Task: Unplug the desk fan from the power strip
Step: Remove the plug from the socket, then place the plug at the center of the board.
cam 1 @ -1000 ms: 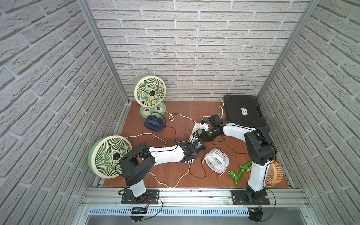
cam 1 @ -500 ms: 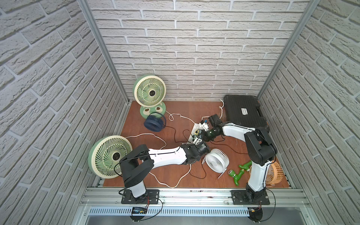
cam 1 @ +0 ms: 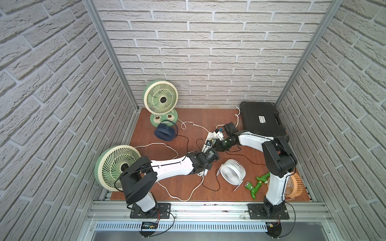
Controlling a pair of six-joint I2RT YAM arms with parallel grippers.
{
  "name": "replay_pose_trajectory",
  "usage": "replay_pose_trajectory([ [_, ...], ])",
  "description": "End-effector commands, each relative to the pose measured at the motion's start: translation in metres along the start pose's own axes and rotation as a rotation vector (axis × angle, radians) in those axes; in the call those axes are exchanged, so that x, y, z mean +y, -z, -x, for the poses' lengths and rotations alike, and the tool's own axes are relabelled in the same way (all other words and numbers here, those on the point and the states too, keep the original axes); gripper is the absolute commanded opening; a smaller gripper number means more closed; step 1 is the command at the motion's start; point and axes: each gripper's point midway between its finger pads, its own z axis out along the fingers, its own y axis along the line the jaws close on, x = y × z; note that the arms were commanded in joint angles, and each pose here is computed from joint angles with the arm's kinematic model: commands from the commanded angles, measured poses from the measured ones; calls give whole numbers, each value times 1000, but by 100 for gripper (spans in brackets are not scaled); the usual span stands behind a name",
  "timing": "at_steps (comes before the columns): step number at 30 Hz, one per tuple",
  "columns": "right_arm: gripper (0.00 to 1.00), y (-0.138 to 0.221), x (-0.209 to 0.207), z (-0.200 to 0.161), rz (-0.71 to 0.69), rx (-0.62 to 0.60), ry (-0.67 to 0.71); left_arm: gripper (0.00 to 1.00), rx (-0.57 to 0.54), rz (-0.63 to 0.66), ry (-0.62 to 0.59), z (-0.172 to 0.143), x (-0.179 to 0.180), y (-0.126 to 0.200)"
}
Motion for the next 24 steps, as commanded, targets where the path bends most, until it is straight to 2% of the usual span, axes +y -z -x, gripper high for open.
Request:
replay_pose_trajectory([
  [1,3,-8,-14,0,-68,3,-12,0,-28,8,26,7,9,10],
  [7,3,-8,-15,1,-70,1,-11,0,-39,97,26,11,37,32],
  [10,3,-8,-14,1,-70,0,-11,0,-59,144,80,11,63,48],
  [19,3,-8,-14,1,-71,1,-12,0,-119,287,258,8,170,93],
  [24,3,-7,-13,2,-70,-4,-10,0,-83,405,380,-17,228,98],
])
